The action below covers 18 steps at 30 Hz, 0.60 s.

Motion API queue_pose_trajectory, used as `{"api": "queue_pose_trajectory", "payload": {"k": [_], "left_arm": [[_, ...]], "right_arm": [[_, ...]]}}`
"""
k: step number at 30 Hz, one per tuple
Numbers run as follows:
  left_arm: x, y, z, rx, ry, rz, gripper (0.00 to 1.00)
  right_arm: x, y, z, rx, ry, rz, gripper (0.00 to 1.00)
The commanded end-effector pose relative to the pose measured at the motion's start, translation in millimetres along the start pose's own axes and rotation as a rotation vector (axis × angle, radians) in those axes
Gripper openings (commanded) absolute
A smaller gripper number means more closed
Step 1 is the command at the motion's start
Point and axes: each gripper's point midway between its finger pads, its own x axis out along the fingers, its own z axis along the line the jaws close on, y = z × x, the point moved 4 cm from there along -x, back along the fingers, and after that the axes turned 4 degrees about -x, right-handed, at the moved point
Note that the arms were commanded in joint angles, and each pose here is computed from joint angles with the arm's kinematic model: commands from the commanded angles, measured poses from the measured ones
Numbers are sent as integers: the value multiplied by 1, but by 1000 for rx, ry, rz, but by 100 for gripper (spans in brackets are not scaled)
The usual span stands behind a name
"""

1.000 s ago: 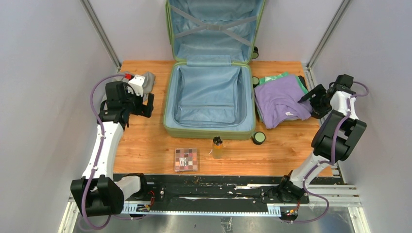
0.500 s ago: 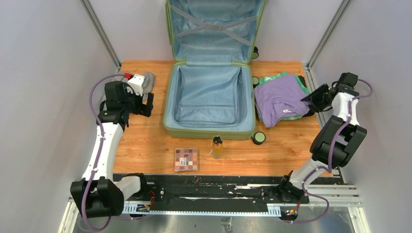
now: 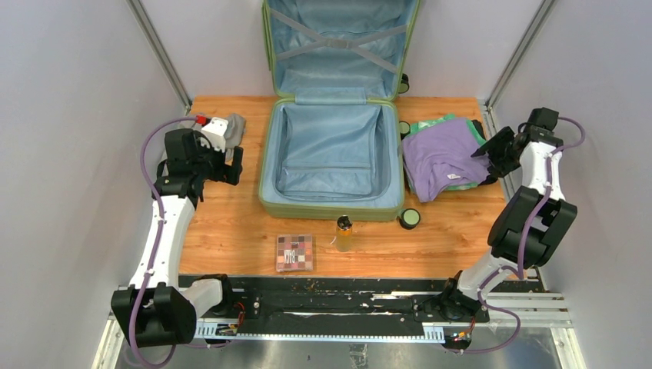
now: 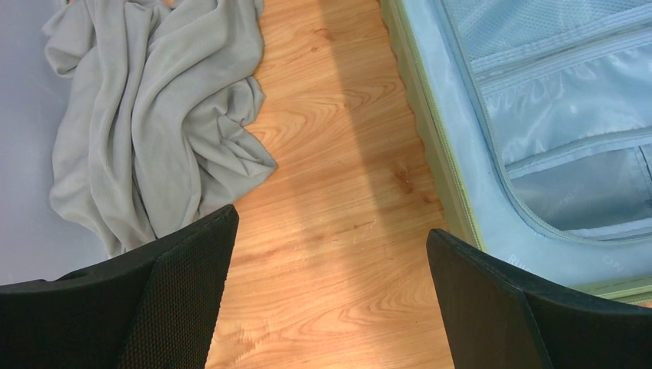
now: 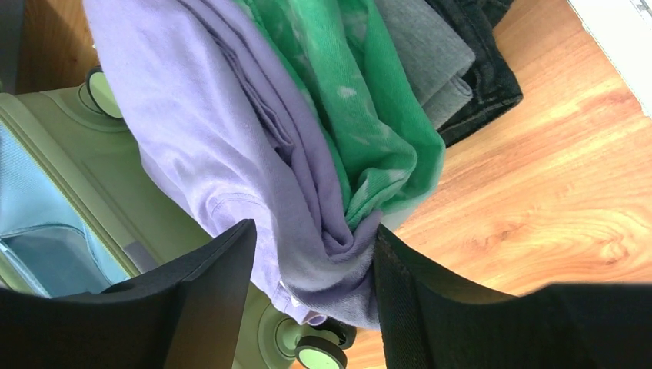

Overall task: Pack the luggage
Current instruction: Pick up the clothes at the center of the board.

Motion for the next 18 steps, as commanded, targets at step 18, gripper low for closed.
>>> {"api": "queue_pose_trajectory", "payload": {"k": [18], "left_arm": [[-10,-4,-4,27,10,-40,100]], "right_arm": [[-27,12,28,-278,321,-46,71]]}}
